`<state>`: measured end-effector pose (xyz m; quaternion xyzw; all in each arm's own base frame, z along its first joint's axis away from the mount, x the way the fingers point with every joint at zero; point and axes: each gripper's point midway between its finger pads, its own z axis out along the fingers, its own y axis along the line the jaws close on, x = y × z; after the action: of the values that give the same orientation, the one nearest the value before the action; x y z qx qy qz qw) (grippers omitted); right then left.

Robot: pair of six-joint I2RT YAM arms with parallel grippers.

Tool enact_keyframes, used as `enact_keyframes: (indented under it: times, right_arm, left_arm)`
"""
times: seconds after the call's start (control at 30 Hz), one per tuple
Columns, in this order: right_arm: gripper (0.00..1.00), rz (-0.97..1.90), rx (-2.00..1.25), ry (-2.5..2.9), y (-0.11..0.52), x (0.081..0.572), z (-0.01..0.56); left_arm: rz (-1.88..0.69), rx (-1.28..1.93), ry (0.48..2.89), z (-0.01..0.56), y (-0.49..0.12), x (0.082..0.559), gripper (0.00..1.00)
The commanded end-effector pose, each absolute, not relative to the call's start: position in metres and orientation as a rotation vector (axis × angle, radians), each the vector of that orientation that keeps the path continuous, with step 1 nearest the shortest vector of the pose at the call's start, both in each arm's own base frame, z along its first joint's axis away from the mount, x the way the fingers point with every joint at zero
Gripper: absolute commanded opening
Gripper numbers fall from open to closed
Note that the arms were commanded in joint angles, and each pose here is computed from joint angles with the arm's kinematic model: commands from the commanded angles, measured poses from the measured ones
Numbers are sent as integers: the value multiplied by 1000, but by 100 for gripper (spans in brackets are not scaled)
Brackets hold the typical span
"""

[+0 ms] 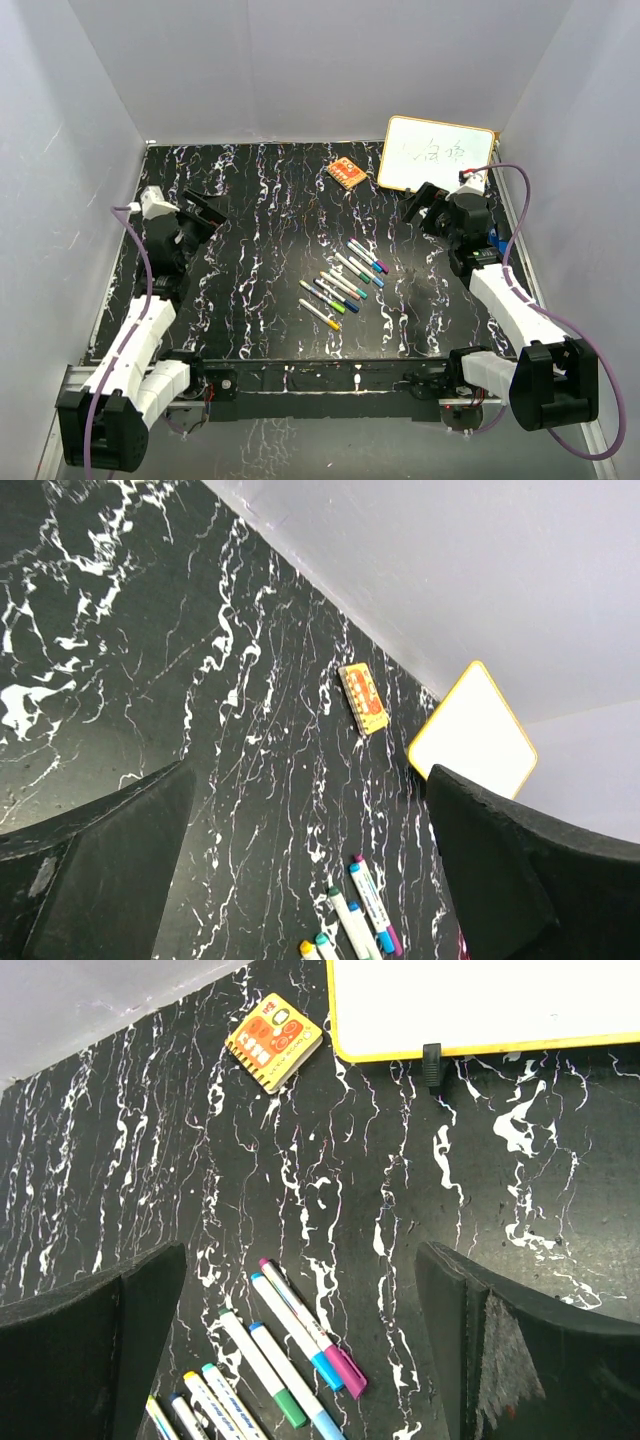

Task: Open the pen caps

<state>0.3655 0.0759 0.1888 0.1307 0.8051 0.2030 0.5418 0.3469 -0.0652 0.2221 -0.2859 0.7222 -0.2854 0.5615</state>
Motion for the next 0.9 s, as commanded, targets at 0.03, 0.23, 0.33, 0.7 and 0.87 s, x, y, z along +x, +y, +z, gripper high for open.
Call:
enact_keyframes:
  times: [0.03, 0.23, 0.33, 0.7, 0.87]
  right_arm:
    - [98, 518, 336, 1799, 75, 376, 225]
    - [98, 462, 319, 1782, 67, 370, 238]
    - [98, 424, 267, 1782, 64, 365, 246]
    - [96, 427, -180, 2052, 148, 349, 205]
    - [92, 456, -388, 2073, 217, 314, 192]
  left_arm:
    - [-611, -701, 1567, 250, -45, 333, 99]
    - [-610, -662, 1536, 257, -45, 325, 99]
    - [-568, -638, 1638, 251, -48, 330, 99]
    - [-623, -340, 1873, 255, -88, 352, 99]
    - [-671, -214, 1920, 240, -102, 330, 99]
